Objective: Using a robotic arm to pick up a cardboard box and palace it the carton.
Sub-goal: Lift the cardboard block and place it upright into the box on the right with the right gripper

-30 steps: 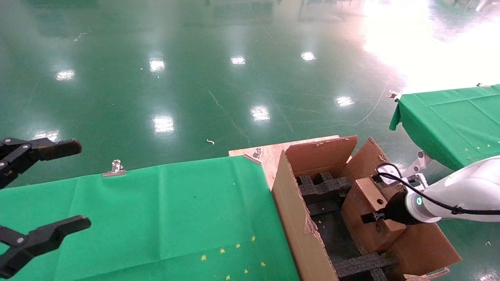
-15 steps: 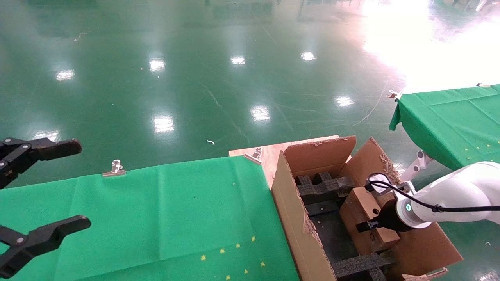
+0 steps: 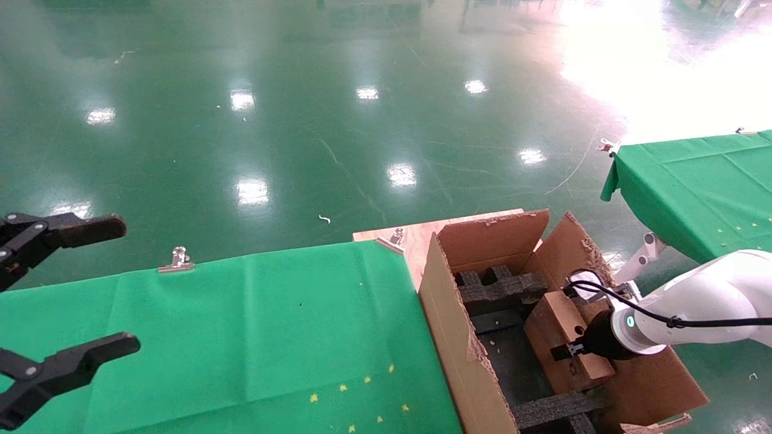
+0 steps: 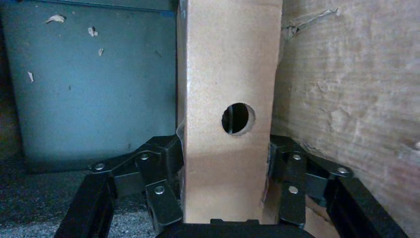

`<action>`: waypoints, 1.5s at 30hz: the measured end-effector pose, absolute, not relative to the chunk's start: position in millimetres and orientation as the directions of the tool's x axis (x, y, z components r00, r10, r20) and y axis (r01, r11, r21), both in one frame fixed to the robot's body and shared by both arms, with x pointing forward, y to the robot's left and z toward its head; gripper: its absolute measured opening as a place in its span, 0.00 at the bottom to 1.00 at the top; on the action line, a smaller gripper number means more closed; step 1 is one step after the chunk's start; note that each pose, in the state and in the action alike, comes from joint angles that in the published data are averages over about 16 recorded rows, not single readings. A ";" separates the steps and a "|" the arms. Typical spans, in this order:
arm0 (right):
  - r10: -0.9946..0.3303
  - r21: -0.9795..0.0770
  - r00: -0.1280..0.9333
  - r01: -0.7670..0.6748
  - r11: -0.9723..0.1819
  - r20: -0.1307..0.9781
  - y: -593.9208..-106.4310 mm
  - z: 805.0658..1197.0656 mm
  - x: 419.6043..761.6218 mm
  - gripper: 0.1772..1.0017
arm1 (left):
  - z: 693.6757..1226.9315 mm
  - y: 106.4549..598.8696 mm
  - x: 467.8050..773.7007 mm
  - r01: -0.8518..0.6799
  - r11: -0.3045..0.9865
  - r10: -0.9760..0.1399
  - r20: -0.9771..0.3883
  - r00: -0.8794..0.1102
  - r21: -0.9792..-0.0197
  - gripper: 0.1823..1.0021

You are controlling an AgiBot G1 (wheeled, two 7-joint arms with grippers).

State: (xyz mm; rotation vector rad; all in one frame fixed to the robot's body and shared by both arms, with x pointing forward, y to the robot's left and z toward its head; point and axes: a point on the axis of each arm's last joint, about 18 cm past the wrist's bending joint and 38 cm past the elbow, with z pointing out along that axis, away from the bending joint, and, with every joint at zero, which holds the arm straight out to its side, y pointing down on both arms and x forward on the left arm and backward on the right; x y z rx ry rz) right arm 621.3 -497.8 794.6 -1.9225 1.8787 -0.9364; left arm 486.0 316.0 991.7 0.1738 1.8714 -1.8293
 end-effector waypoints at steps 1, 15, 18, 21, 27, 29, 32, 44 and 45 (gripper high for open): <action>-0.968 -0.622 -0.064 -0.776 -0.106 0.244 -497.9 795.1 621.4 0.25 | 991.7 316.0 486.0 0.434 0.083 -0.258 -0.440 -0.860 -0.897 1.00; -0.965 -0.660 -0.059 -0.740 -0.130 0.257 -497.0 821.7 628.5 0.52 | 991.7 316.0 486.0 0.434 0.083 -0.258 -0.440 -0.860 -0.897 1.00; -0.966 -0.687 -0.056 -0.713 -0.139 0.253 -494.6 838.4 632.4 0.60 | 991.7 316.0 486.0 0.434 0.083 -0.258 -0.440 -0.860 -0.897 1.00; -0.968 -0.723 -0.046 -0.674 -0.152 0.246 -489.4 860.9 637.0 0.67 | 991.7 316.0 486.0 0.434 0.083 -0.258 -0.440 -0.860 -0.897 1.00; -0.974 -0.807 0.012 -0.558 -0.194 0.225 -468.0 918.9 643.3 0.81 | 991.7 316.0 486.0 0.434 0.083 -0.258 -0.440 -0.860 -0.897 1.00; -0.974 -0.832 0.038 -0.513 -0.210 0.222 -459.0 938.8 643.4 0.85 | 991.7 316.0 486.0 0.434 0.083 -0.258 -0.440 -0.860 -0.897 1.00; -0.972 -0.867 0.082 -0.442 -0.232 0.219 -443.9 967.9 641.6 0.91 | 991.7 316.1 486.0 0.434 0.083 -0.258 -0.440 -0.860 -0.897 1.00; -0.960 -0.911 0.173 -0.317 -0.264 0.218 -414.2 1012.5 632.4 0.99 | 991.7 316.2 486.1 0.434 0.083 -0.258 -0.440 -0.860 -0.897 1.00; -0.960 -0.911 0.177 -0.318 -0.264 0.216 -413.0 1011.9 632.4 1.00 | 991.7 316.2 486.1 0.434 0.083 -0.258 -0.440 -0.860 -0.897 1.00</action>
